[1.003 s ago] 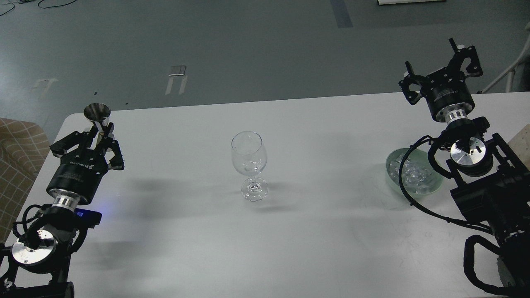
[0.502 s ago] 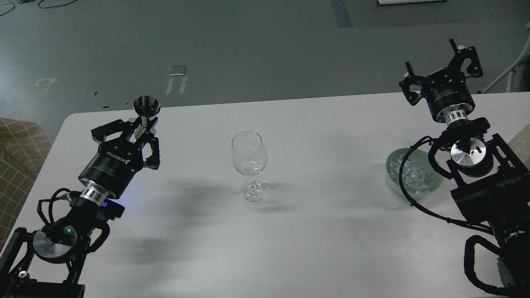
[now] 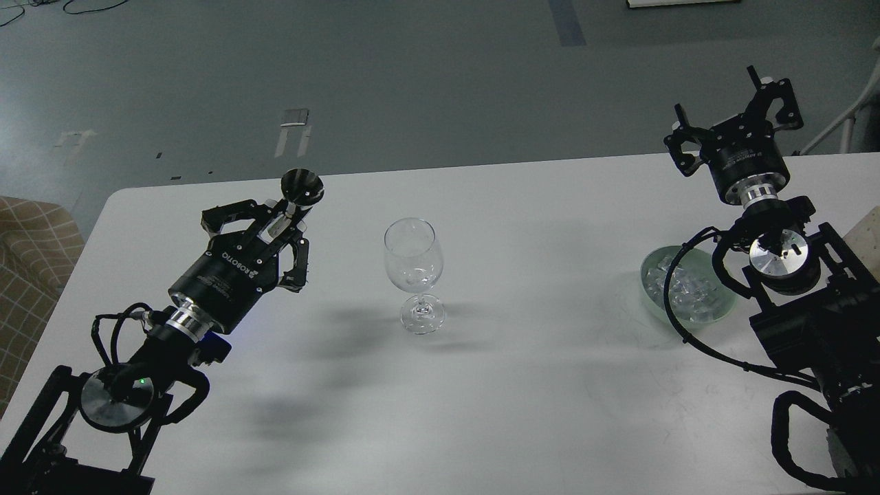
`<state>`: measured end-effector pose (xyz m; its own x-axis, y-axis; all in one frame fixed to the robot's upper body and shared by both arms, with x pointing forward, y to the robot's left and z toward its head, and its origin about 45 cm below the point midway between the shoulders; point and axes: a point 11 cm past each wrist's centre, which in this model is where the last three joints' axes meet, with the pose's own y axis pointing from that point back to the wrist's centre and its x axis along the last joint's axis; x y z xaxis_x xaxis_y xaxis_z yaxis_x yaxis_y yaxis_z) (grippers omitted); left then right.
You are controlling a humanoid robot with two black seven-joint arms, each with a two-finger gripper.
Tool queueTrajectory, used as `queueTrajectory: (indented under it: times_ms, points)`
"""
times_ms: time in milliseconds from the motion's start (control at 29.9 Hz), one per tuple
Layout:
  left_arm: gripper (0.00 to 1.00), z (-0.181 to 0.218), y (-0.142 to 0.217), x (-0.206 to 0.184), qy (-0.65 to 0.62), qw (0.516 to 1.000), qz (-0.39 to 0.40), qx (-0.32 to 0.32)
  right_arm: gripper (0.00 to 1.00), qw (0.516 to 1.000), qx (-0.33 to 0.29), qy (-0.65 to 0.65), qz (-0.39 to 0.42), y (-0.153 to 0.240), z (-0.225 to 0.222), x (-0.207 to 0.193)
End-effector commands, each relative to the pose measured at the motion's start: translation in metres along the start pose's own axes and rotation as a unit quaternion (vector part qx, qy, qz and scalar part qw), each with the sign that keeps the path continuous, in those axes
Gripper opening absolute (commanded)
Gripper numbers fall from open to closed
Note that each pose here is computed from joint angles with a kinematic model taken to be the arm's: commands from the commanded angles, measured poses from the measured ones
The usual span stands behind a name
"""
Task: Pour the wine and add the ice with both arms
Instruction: 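Lift the jigger with the left gripper and carry it over the wine glass, then tilt the jigger with the left gripper to pour into the glass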
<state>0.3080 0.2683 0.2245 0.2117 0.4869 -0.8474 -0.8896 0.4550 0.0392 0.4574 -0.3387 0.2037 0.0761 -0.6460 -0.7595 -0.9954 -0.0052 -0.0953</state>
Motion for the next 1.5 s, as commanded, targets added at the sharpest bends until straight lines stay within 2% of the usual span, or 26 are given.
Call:
queueTrajectory:
  times_ms: [0, 201, 669, 1137, 1471]
  points:
    - [0.22, -0.005, -0.003, -0.008, -0.014, 1.0, 0.007, 0.009, 1.0, 1.0, 0.0, -0.002, -0.002, 0.001, 0.001, -0.001]
    - [0.22, -0.003, -0.014, -0.021, -0.025, 1.0, 0.008, 0.013, 1.0, 1.0, 0.001, -0.003, -0.002, 0.001, 0.001, -0.001]
    - [0.22, -0.034, -0.035, -0.037, -0.119, 0.989, -0.001, 0.09, 1.0, 1.0, 0.003, -0.006, -0.006, 0.001, 0.0, -0.002]
    - [0.22, -0.032, -0.044, -0.042, -0.139, 0.985, 0.0, 0.102, 1.0, 1.0, 0.001, -0.005, -0.005, 0.001, 0.001, -0.001]
    - [0.22, -0.026, -0.045, -0.027, -0.149, 0.983, 0.022, 0.104, 1.0, 1.0, 0.002, -0.005, -0.005, 0.001, 0.0, -0.001]
